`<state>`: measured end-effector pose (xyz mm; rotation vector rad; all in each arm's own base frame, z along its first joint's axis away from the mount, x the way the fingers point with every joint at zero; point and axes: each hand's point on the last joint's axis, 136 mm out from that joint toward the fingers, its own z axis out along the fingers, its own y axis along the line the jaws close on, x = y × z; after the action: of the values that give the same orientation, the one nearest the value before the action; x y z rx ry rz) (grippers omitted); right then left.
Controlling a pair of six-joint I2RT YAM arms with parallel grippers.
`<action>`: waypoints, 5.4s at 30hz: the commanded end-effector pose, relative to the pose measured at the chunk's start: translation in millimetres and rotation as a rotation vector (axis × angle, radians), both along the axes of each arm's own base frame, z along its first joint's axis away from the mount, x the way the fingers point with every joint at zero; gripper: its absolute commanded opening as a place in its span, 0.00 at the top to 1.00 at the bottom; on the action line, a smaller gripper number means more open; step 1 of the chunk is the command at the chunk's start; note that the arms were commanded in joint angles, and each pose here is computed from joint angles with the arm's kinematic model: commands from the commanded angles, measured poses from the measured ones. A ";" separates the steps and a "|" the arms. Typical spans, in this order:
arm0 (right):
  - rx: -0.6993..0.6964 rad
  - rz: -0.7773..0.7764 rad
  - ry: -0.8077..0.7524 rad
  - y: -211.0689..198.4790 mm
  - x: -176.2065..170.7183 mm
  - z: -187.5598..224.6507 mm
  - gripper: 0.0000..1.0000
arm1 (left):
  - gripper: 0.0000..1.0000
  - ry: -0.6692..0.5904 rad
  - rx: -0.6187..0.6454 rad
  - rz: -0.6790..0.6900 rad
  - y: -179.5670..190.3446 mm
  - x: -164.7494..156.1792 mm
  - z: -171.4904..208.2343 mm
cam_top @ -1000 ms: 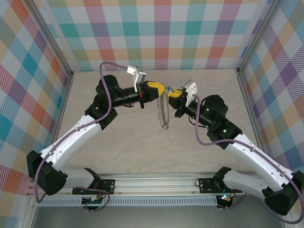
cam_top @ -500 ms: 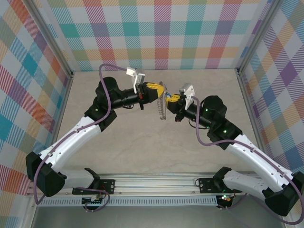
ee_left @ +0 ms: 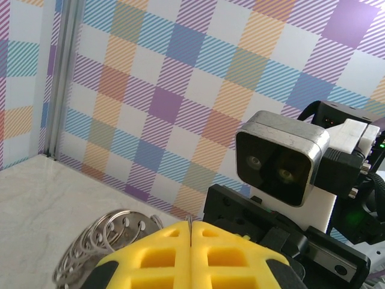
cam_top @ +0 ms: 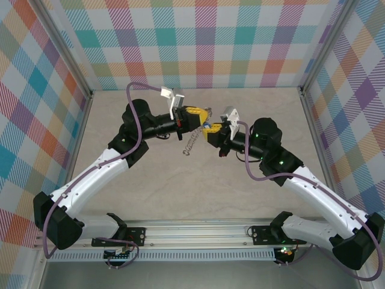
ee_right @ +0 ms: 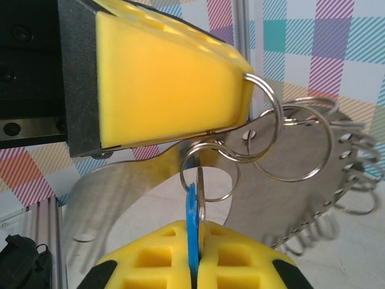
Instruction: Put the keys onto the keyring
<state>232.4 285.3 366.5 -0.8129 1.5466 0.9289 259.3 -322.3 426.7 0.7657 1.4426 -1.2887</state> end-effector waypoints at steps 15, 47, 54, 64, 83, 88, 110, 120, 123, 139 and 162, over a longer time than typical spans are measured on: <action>0.133 -0.242 0.004 -76.7 -14.4 27.1 0.48 | 1.00 -0.104 -0.122 -0.024 9.1 -19.6 28.0; 0.475 0.291 0.283 -48.6 27.3 69.3 0.58 | 1.00 -0.105 -0.141 -0.070 0.4 -14.2 26.0; 0.471 0.284 0.307 -47.7 30.6 57.6 0.58 | 1.00 -0.096 -0.149 -0.079 -3.9 -9.6 27.3; 0.476 0.287 0.328 -45.4 33.9 50.3 0.61 | 1.00 -0.089 -0.162 -0.082 -6.3 -6.1 28.5; 0.467 0.323 0.337 -34.0 29.1 48.9 0.70 | 1.00 -0.088 -0.163 -0.078 -6.0 -5.3 28.2; 0.462 0.334 0.338 -31.7 27.2 48.8 0.71 | 1.00 -0.086 -0.163 -0.075 -5.9 -4.9 27.9; 0.456 0.313 0.335 -30.1 26.4 49.8 0.88 | 1.00 -0.079 -0.159 -0.075 -7.4 -3.2 27.1; 0.463 0.310 0.326 -29.4 29.6 58.6 0.77 | 1.00 -0.069 -0.155 -0.085 -9.0 -3.0 23.6; 0.465 0.309 0.327 -28.9 31.0 59.0 0.87 | 1.00 -0.067 -0.156 -0.081 -8.4 -2.4 23.5; 0.142 0.232 0.338 -37.2 24.9 18.0 1.00 | 0.62 -0.089 -0.002 0.073 15.8 8.0 20.3; -0.120 0.267 0.230 -40.0 22.5 9.7 1.00 | 0.68 0.007 0.346 -0.219 -6.3 10.0 -36.7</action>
<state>263.9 244.3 357.9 -0.9847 1.8201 1.1575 281.1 -331.8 382.0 1.1167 1.6771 -1.1801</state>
